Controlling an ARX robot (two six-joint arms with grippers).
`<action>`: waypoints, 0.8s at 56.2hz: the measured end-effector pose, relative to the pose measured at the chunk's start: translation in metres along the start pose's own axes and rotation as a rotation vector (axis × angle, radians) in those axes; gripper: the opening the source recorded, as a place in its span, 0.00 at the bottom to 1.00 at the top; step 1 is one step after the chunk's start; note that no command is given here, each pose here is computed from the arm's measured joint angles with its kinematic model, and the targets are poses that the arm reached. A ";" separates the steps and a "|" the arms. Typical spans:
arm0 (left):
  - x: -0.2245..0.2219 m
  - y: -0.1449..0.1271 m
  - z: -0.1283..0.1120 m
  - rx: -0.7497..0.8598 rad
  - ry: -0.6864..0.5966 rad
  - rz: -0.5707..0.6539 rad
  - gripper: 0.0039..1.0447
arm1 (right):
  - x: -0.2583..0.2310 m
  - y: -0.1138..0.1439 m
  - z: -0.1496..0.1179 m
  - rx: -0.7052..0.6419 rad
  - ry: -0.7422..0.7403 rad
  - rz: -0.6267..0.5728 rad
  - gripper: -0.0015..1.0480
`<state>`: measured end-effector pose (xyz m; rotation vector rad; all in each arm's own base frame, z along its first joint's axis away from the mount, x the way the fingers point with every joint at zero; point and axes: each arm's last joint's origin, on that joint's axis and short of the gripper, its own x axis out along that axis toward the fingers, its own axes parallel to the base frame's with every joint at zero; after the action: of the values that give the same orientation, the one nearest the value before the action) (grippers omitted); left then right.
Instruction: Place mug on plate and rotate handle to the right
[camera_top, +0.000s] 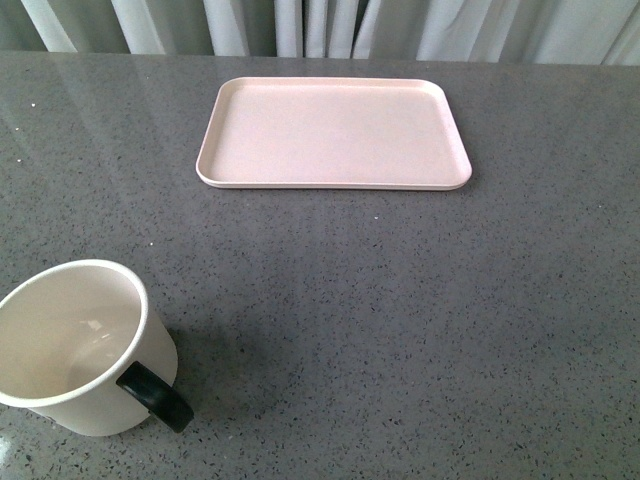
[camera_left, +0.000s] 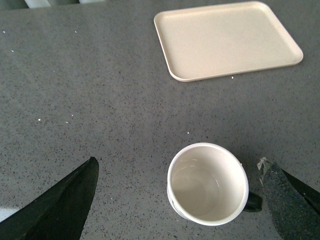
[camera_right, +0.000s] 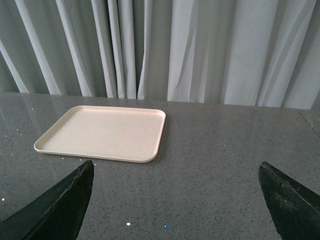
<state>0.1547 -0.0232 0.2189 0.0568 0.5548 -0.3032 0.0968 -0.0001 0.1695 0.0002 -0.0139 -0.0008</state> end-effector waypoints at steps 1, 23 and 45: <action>0.004 -0.001 0.001 0.005 0.010 -0.009 0.91 | 0.000 0.000 0.000 0.000 0.000 0.000 0.91; 0.052 -0.013 -0.003 0.077 0.150 -0.075 0.91 | 0.000 0.000 0.000 0.000 0.000 0.000 0.91; 0.079 -0.008 -0.014 0.061 0.218 -0.058 0.91 | 0.000 0.000 0.000 0.000 0.000 0.000 0.91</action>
<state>0.2092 -0.0502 0.1658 0.1339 0.7640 -0.3734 0.0968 -0.0001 0.1695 0.0002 -0.0139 -0.0008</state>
